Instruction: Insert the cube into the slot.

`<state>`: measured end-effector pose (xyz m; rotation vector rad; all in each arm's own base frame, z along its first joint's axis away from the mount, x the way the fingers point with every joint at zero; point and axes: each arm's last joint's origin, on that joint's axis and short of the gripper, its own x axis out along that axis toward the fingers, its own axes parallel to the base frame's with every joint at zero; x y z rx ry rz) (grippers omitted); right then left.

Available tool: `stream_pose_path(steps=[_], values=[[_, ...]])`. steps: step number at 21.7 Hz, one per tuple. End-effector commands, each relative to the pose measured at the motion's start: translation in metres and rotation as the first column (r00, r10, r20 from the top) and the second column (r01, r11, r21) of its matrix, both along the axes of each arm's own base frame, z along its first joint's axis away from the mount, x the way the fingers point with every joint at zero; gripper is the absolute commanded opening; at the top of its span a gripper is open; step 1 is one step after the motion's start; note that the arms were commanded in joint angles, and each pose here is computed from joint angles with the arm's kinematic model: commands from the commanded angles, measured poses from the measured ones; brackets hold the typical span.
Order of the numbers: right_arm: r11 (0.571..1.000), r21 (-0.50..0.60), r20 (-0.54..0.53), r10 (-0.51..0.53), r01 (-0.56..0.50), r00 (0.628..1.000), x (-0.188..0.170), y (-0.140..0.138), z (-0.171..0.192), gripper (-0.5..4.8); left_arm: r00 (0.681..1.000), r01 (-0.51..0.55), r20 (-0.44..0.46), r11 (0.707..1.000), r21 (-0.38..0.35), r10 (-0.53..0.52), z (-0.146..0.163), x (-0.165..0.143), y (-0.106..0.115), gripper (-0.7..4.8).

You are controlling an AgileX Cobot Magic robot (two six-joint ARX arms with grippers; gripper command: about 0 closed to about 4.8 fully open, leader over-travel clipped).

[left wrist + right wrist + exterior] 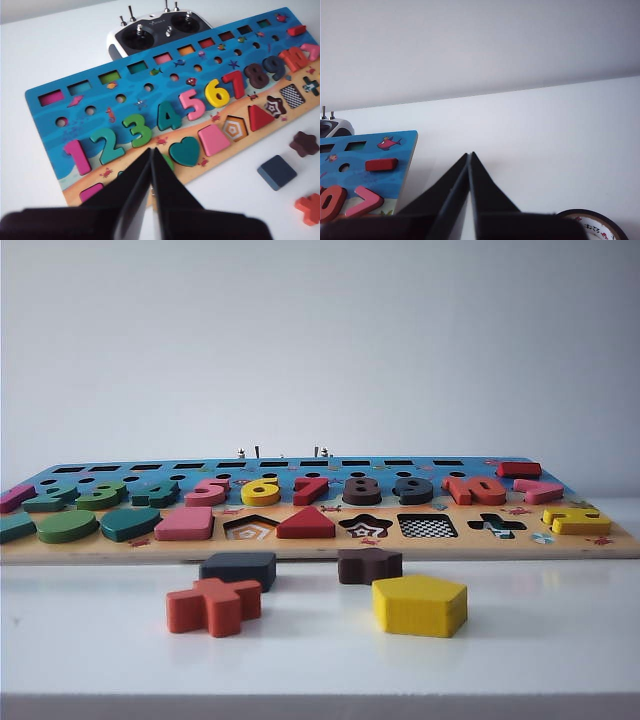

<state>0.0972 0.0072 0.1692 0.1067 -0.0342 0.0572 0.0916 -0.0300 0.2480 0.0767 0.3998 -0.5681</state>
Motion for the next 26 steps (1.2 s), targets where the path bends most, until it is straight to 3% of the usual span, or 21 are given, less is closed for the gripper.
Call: stream_pose_path(steps=[1,6,13,18,20,22,24,25,26], values=[[1.0,0.001,0.014,0.0,0.0,1.0,0.0,0.0,0.001,-0.04,0.997,0.064,-0.034,0.997,-0.039,-0.065,0.012,0.0,-0.004,0.2],[0.999,0.04,0.019,0.028,-0.029,0.999,-0.001,0.003,0.003,-0.04,0.994,0.084,-0.07,0.994,-0.068,-0.089,0.026,0.007,-0.009,0.2],[0.973,0.058,0.076,0.22,-0.224,0.973,-0.008,0.02,0.054,-0.04,0.955,0.177,-0.226,0.981,-0.084,-0.192,0.041,0.011,-0.018,0.2],[0.93,0.047,-0.037,0.367,-0.366,0.929,0.002,0.04,0.094,0.0,0.913,0.25,-0.3,0.961,-0.119,-0.275,0.052,0.014,-0.024,0.2],[0.896,0.013,-0.123,0.442,-0.444,0.889,0.009,0.052,0.108,0.01,0.896,0.262,-0.336,0.957,-0.126,-0.289,0.055,0.015,-0.026,0.2],[0.808,-0.065,-0.235,0.557,-0.585,0.796,0.02,0.07,0.124,0.1,0.874,0.262,-0.387,0.956,-0.128,-0.292,0.054,0.017,-0.027,0.2],[0.751,-0.093,-0.293,0.607,-0.654,0.739,0.027,0.081,0.131,0.23,0.866,0.259,-0.408,0.958,-0.127,-0.288,0.053,0.017,-0.027,0.2],[0.694,-0.114,-0.347,0.643,-0.711,0.683,0.034,0.09,0.136,0.32,0.86,0.257,-0.423,0.958,-0.126,-0.287,0.051,0.017,-0.027,0.2],[0.666,-0.119,-0.369,0.659,-0.737,0.655,0.036,0.094,0.137,0.32,0.859,0.257,-0.425,0.958,-0.126,-0.286,0.051,0.018,-0.027,0.2]])
